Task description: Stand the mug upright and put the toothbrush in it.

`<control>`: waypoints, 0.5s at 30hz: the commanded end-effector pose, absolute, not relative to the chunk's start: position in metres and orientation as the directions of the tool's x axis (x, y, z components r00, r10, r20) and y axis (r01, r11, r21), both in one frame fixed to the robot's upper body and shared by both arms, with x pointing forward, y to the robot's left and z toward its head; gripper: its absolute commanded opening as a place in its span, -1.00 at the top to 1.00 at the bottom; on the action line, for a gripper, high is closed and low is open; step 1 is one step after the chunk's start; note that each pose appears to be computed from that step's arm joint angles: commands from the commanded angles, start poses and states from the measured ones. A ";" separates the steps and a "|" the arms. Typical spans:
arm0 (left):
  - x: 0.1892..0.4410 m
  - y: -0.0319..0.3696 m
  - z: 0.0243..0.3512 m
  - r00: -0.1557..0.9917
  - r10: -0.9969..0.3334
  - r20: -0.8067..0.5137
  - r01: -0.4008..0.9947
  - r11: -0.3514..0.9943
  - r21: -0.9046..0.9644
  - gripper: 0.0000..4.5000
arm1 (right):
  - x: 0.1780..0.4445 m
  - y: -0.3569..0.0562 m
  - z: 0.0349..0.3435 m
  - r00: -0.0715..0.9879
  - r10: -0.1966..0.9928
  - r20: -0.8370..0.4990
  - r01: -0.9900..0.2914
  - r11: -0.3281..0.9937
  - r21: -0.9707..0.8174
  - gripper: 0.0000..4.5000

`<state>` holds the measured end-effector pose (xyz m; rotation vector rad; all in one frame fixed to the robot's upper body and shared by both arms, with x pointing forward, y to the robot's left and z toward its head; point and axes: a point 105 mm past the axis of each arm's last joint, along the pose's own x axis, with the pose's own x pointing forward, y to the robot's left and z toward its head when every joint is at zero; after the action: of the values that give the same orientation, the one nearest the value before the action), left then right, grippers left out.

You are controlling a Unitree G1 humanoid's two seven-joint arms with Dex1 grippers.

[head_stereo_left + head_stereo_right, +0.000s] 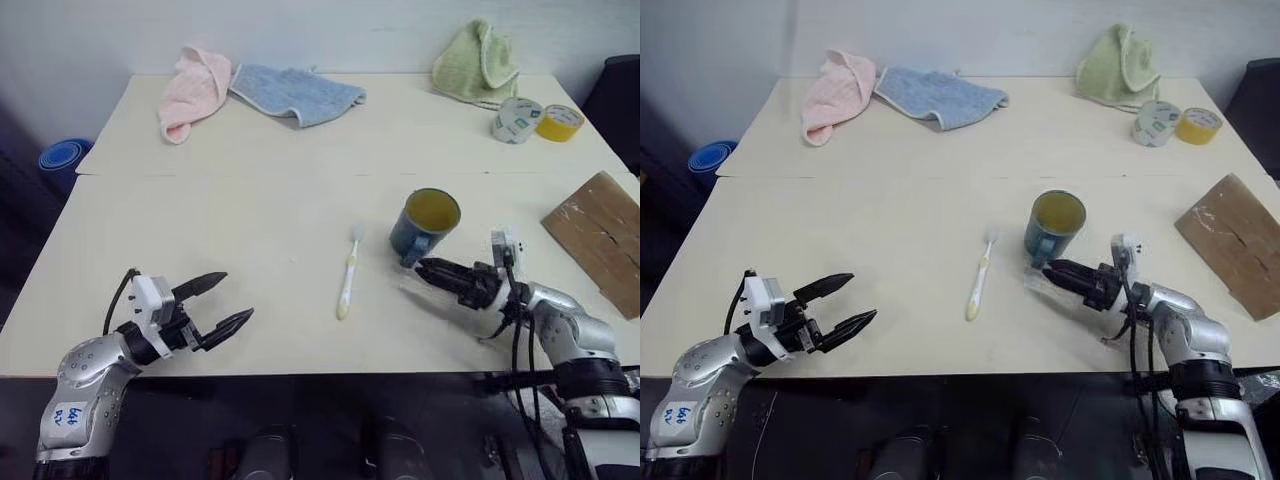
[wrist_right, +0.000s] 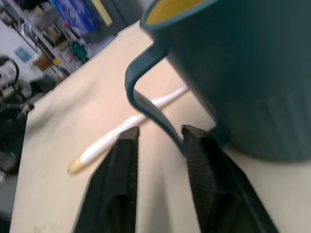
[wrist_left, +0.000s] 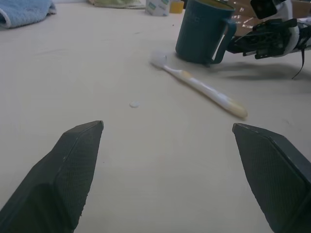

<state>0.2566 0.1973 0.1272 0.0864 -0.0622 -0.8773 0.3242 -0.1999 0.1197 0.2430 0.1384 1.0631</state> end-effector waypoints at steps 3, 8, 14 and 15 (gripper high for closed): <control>0.226 0.246 0.138 0.734 -0.677 -0.053 0.676 0.721 0.151 -1.00 | 0.289 -0.228 0.143 0.468 0.881 -0.072 -0.857 0.433 -0.278 -0.46; 0.189 0.304 0.130 0.834 -0.520 -0.184 0.548 0.822 0.156 -1.00 | 0.257 -0.277 0.135 0.500 0.847 -0.182 -0.812 0.384 -0.440 -0.99; 0.193 0.295 0.127 0.824 -0.534 -0.189 0.560 0.817 0.134 -1.00 | 0.259 -0.287 0.139 0.530 0.833 -0.161 -0.793 0.418 -0.444 -0.99; 0.198 0.291 0.126 0.822 -0.538 -0.186 0.563 0.817 0.124 -1.00 | 0.257 -0.279 0.137 0.485 0.855 -0.182 -0.826 0.381 -0.415 -0.99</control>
<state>0.1919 0.3000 0.1232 0.1799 0.1582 -0.5785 0.2600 -0.2891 0.1273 -0.4698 -0.0522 1.0025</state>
